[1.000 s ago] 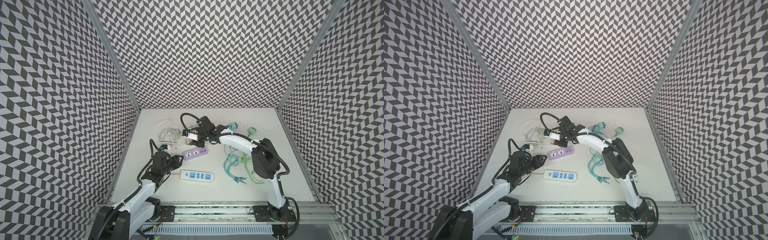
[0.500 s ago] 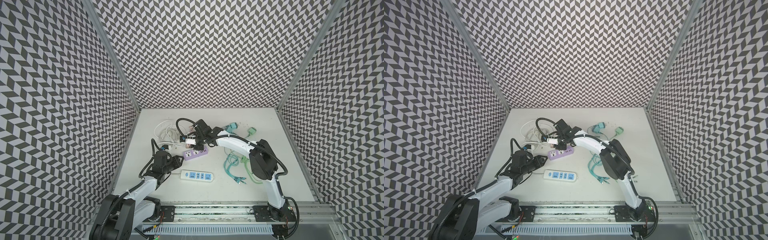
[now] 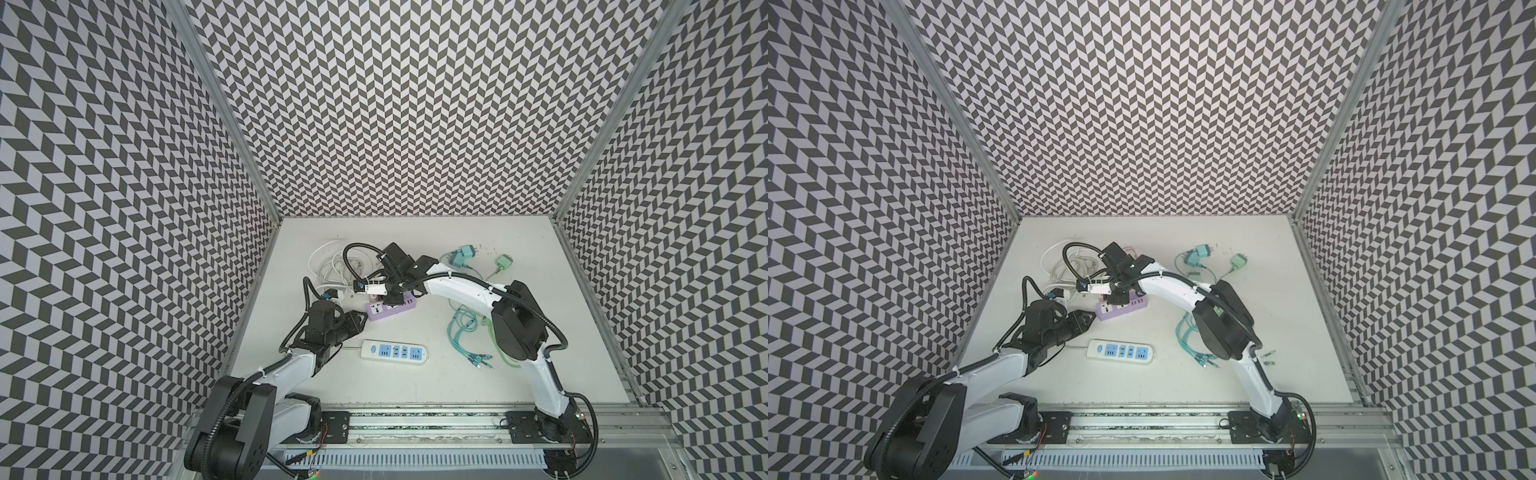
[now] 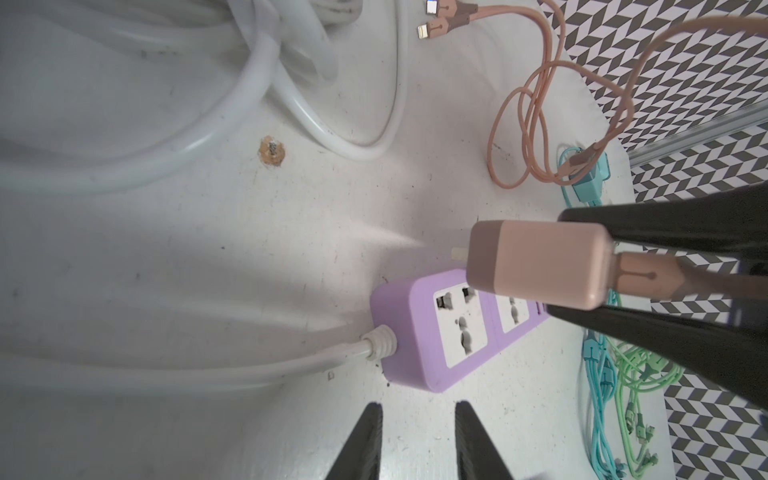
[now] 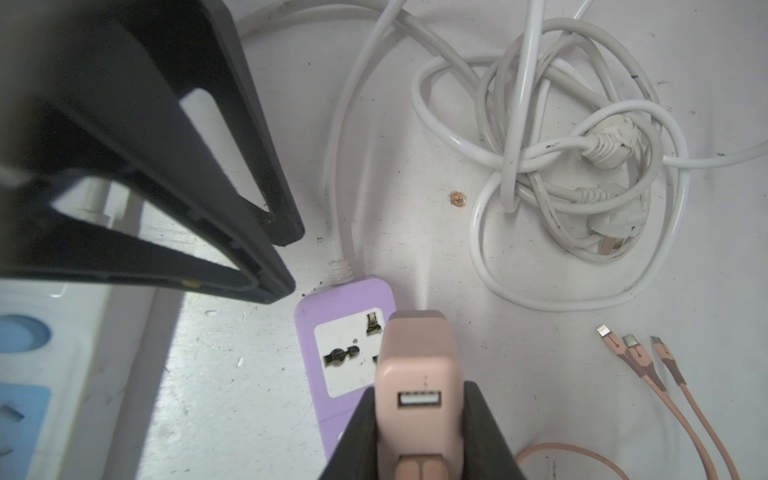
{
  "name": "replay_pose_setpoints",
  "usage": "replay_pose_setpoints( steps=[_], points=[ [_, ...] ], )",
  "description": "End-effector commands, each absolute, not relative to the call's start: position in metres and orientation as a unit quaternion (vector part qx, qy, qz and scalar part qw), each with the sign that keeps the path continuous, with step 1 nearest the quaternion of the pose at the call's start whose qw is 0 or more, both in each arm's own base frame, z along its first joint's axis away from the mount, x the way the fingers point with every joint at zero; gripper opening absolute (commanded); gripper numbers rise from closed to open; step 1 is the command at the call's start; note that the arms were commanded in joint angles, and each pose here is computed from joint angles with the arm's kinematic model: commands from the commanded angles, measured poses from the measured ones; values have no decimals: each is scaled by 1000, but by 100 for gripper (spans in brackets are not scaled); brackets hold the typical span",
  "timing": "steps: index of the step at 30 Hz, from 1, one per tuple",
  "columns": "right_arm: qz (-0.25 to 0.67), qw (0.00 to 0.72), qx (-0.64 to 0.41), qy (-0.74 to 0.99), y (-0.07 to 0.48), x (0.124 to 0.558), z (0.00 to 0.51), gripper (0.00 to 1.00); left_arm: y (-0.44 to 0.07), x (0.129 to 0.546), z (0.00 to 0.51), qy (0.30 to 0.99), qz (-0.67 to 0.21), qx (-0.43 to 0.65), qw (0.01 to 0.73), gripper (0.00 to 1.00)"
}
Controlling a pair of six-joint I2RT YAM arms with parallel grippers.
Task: Insert the plug
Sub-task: 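Swing the pink charger with the right gripper over the purple power strip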
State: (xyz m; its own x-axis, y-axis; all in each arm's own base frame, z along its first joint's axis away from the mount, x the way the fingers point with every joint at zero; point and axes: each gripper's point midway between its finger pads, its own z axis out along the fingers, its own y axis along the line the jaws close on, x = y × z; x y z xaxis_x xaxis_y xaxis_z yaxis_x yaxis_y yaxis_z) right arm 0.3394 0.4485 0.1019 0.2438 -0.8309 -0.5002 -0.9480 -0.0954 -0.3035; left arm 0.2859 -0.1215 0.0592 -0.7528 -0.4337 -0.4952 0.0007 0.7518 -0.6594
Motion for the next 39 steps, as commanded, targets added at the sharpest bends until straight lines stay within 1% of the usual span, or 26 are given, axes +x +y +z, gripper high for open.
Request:
replay_pose_setpoints(
  steps=[1, 27, 39],
  points=[
    [92, 290, -747, 592, 452, 339, 103, 16, -123, 291, 63, 871, -336, -114, 339, 32],
    [109, 241, -767, 584, 454, 319, 87, 16, -122, 294, 52, 874, -338, -114, 329, 30],
    [105, 248, -769, 580, 452, 316, 103, 16, -123, 298, 48, 875, -340, -115, 324, 30]
  ],
)
